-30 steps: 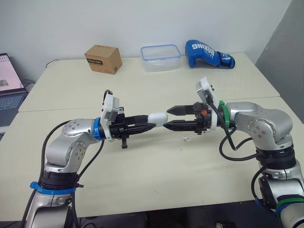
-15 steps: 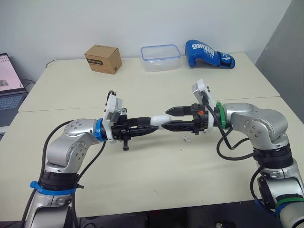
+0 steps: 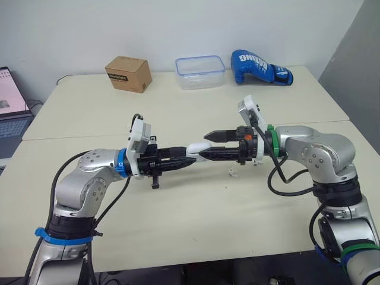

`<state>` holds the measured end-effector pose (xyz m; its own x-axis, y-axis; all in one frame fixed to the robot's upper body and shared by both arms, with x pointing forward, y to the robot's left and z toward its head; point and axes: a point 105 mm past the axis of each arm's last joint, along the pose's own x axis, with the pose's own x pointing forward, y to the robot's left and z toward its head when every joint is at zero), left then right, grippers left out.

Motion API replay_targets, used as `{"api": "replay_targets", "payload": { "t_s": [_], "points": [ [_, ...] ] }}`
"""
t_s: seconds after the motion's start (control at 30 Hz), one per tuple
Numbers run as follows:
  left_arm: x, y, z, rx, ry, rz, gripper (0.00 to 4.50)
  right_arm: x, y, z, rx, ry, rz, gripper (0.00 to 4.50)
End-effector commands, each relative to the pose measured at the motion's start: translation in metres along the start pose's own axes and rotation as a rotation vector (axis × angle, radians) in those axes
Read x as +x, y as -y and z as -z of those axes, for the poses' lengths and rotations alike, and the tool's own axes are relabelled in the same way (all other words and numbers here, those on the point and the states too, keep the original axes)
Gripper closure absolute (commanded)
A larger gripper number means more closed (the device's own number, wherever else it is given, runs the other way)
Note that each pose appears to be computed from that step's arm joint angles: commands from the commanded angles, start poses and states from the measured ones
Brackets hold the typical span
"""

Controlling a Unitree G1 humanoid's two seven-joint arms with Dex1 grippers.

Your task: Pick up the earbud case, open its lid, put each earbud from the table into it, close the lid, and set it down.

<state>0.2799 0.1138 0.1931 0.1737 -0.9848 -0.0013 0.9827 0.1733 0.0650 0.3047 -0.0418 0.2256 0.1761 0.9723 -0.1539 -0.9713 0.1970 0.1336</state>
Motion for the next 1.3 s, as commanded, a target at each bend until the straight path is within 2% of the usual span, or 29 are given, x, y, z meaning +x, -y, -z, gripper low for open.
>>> {"api": "replay_targets", "payload": {
  "t_s": [0.03, 0.33, 0.47, 0.57, 0.63, 0.8, 1.07, 1.3],
  "points": [
    [0.003, 0.009, -0.011, 0.052, 0.021, 0.046, 3.79, -0.004, 0.001, -0.019, -0.046, 0.055, 0.016, 0.84],
    [0.002, 0.009, -0.011, 0.06, 0.022, 0.03, 3.79, -0.004, 0.002, -0.02, -0.035, 0.053, 0.009, 0.84],
    [-0.006, 0.002, -0.011, 0.064, 0.021, -0.017, 3.79, -0.016, -0.005, -0.039, -0.066, 0.072, -0.015, 0.84],
    [-0.018, -0.007, -0.009, 0.078, 0.01, -0.072, 3.79, -0.03, 0.002, -0.055, -0.118, 0.017, 0.05, 0.84],
    [-0.024, -0.013, -0.01, 0.083, 0.017, -0.108, 3.79, -0.038, 0.006, -0.057, -0.142, -0.072, 0.093, 0.84],
    [-0.029, -0.017, -0.008, 0.099, 0.013, -0.136, 3.79, -0.047, 0.022, -0.032, -0.211, -0.312, 0.219, 0.84],
    [-0.024, -0.015, -0.017, 0.115, 0.035, -0.109, 3.79, -0.041, 0.029, 0.047, -0.208, -0.568, 0.229, 0.84],
    [-0.019, -0.014, -0.017, 0.116, 0.033, -0.096, 3.79, -0.024, 0.039, 0.078, -0.215, -0.676, 0.285, 0.84]
  ]
}}
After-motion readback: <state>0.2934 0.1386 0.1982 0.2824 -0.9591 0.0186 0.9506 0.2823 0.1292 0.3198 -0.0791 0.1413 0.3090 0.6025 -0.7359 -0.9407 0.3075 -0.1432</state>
